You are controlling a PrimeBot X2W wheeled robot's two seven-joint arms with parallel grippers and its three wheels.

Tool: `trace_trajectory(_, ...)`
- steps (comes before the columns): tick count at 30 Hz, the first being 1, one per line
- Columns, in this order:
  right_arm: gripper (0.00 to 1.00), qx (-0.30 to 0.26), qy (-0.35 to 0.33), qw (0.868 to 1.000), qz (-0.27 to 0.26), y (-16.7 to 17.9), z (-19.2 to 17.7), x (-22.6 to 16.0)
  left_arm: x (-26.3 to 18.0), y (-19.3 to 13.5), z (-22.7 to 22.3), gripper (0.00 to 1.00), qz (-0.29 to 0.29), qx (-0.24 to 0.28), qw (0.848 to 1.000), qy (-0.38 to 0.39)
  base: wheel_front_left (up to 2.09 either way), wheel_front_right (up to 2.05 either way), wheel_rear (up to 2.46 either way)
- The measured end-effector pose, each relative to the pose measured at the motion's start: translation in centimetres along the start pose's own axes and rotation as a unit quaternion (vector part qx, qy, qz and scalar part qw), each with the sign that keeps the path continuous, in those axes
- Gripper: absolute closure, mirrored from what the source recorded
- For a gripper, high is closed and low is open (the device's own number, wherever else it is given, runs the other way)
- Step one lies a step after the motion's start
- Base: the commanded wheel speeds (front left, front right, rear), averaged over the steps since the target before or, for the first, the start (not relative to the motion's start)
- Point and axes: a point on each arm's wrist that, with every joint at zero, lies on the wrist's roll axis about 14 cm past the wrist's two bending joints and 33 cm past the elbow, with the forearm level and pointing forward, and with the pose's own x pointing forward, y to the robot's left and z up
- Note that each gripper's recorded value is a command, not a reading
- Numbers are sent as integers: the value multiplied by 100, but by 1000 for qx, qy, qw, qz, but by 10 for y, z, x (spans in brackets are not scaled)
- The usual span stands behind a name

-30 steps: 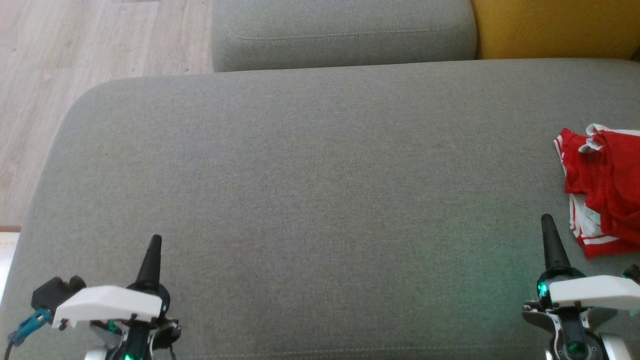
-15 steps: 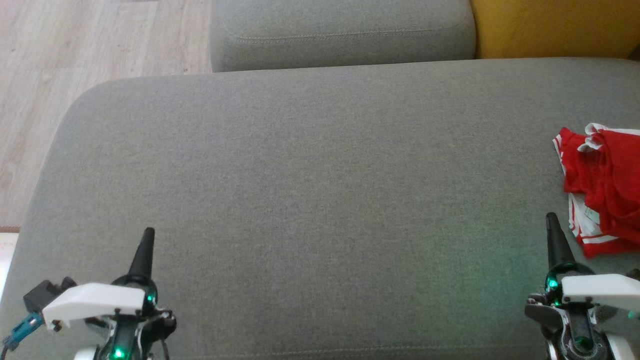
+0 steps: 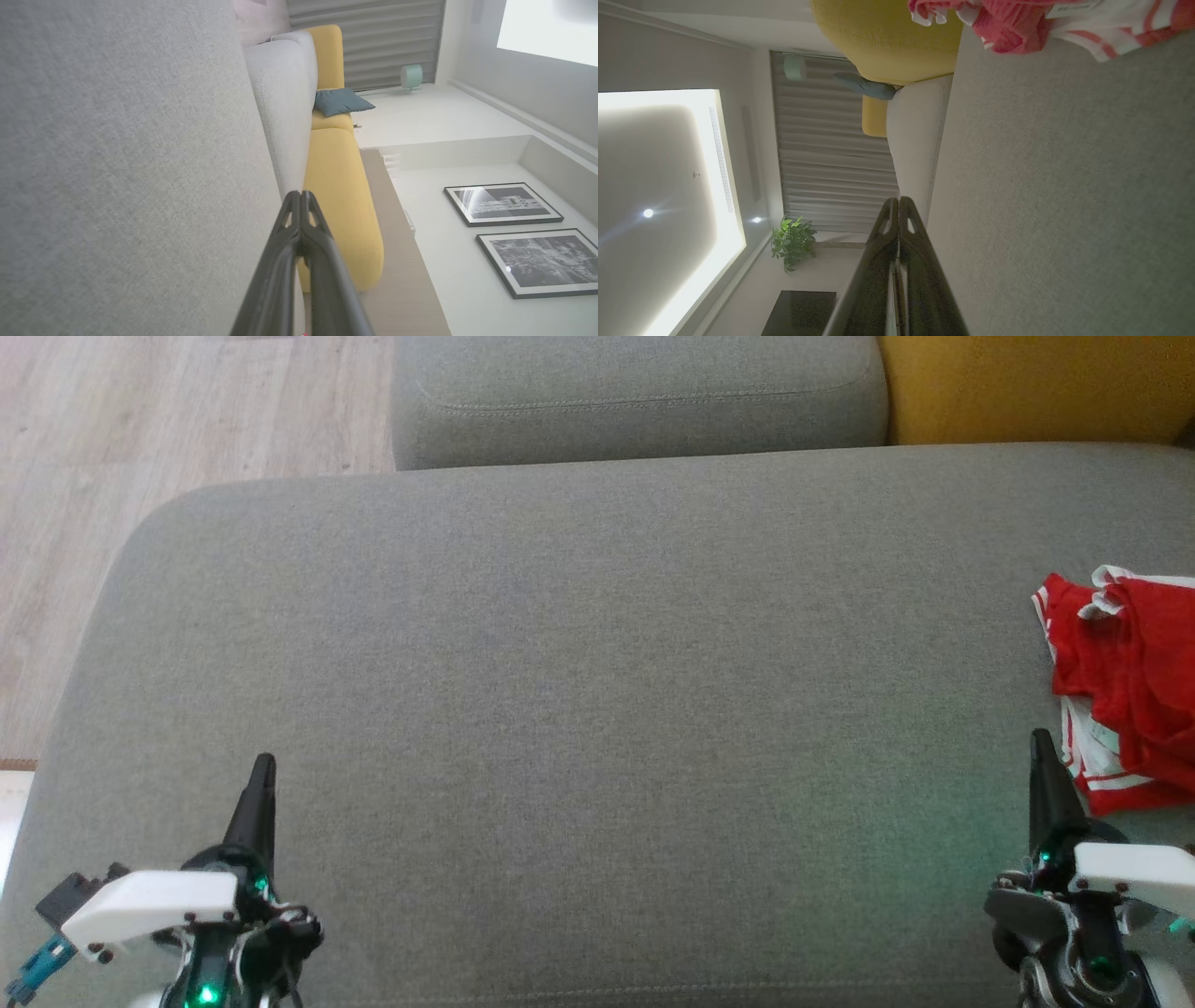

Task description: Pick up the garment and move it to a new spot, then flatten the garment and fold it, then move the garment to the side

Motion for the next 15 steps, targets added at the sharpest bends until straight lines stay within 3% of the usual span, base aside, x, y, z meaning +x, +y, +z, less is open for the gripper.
trace_trajectory(10, 100, 63, -8, 998, 2, 0, 4, 2, 3, -8, 5, 100, -22, -68, 997, -7, 0, 0, 0)
trace_trajectory(15, 100, 65, -9, 998, 1, -1, 4, 2, 3, -8, 5, 100, -22, -71, 997, -6, 0, 0, 0)
